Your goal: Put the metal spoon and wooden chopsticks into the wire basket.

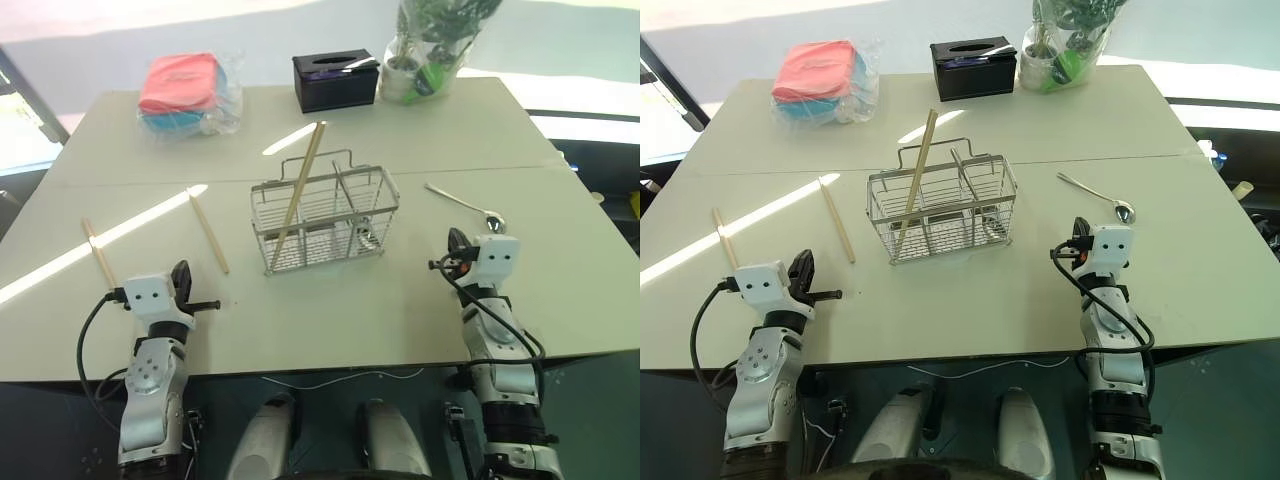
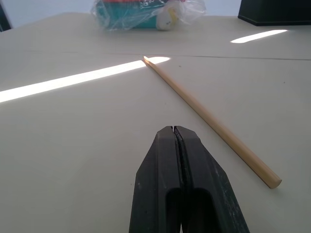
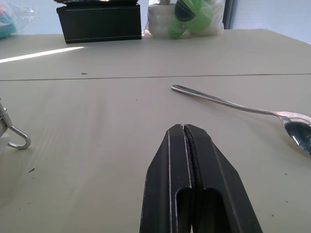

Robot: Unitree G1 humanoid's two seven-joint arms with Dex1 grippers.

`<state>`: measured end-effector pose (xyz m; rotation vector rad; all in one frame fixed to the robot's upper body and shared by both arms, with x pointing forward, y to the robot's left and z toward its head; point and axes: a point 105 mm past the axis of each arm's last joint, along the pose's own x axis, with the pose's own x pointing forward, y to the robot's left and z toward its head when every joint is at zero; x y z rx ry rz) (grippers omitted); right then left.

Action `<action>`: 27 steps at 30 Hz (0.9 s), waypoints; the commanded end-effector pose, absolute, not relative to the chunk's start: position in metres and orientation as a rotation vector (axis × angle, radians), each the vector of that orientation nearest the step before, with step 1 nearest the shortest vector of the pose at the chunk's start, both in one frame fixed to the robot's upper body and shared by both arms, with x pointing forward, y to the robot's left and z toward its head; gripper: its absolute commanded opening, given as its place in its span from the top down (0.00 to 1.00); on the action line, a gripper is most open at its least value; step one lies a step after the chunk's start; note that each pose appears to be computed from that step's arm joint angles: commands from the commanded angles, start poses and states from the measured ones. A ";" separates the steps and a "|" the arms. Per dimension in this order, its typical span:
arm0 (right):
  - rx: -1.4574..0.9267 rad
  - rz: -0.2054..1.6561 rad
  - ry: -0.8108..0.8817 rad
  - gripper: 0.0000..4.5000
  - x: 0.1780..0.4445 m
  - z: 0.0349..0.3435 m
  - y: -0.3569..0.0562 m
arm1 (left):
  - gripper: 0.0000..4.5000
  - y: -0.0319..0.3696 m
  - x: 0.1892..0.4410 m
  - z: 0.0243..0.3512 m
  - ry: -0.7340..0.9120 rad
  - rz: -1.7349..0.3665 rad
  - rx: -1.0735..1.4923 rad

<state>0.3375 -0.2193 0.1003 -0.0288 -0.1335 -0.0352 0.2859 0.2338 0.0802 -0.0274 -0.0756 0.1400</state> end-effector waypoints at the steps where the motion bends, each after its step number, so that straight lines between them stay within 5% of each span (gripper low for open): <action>1: -0.033 -0.028 -0.203 1.00 0.338 0.121 -0.217 | 1.00 0.237 0.286 0.097 -0.129 0.135 -0.009; 8: -0.043 -0.023 -0.221 1.00 0.342 0.129 -0.217 | 1.00 0.229 0.296 0.152 -0.212 -0.093 -0.021; 11: -0.045 -0.014 -0.219 1.00 0.344 0.130 -0.216 | 1.00 0.214 0.291 0.205 -0.265 -0.376 0.000; 15: -0.046 -0.010 -0.219 1.00 0.345 0.130 -0.216 | 1.00 0.201 0.282 0.236 -0.264 -0.564 0.019; 27: -0.065 -0.011 -0.203 1.00 0.344 0.127 -0.216 | 1.00 0.156 0.251 0.280 -0.204 -1.040 -0.110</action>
